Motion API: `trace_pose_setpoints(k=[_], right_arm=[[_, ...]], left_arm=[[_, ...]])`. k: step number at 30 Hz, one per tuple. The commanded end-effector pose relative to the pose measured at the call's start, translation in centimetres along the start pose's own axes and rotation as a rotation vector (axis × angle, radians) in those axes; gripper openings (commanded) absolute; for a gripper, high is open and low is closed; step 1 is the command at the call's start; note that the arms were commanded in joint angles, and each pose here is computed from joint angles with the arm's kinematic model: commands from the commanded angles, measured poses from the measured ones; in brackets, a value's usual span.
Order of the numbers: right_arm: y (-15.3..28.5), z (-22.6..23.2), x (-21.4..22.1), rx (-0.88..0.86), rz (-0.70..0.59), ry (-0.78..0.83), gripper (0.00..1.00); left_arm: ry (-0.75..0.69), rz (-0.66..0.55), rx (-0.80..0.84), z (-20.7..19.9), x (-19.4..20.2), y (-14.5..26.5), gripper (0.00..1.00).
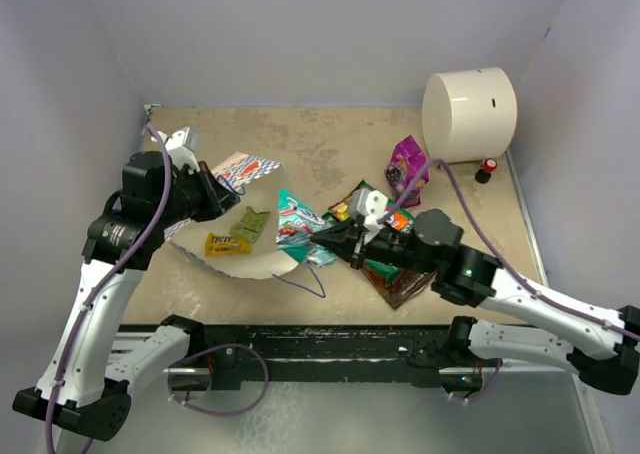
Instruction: Take the snacks out of the paper bag
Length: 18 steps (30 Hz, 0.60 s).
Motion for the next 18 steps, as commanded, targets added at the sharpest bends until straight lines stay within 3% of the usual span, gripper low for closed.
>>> trace_pose_setpoints(k=[1, 9, 18], right_arm=[[3.6, -0.3, -4.2, 0.092, -0.075, 0.067, 0.0], [6.7, -3.4, -3.0, 0.482, 0.074, 0.118, 0.0], [7.4, -7.3, 2.8, 0.651, 0.297, 0.414, 0.0]], left_arm=[[0.013, -0.029, -0.02, 0.2, 0.0, 0.4, 0.0], [0.019, -0.039, -0.013, 0.1, 0.0, 0.5, 0.0], [-0.001, -0.057, 0.0, -0.3, -0.6, 1.0, 0.0]])
Point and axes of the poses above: each gripper's point midway between its finger pads, its own y axis back along the fingers, its own z axis along the line the jaws close on, x = y × z, the point moved 9 cm from there along y, back along the fingers, and after that the axes turned 4 degrees about -y, right-handed, at the moved point
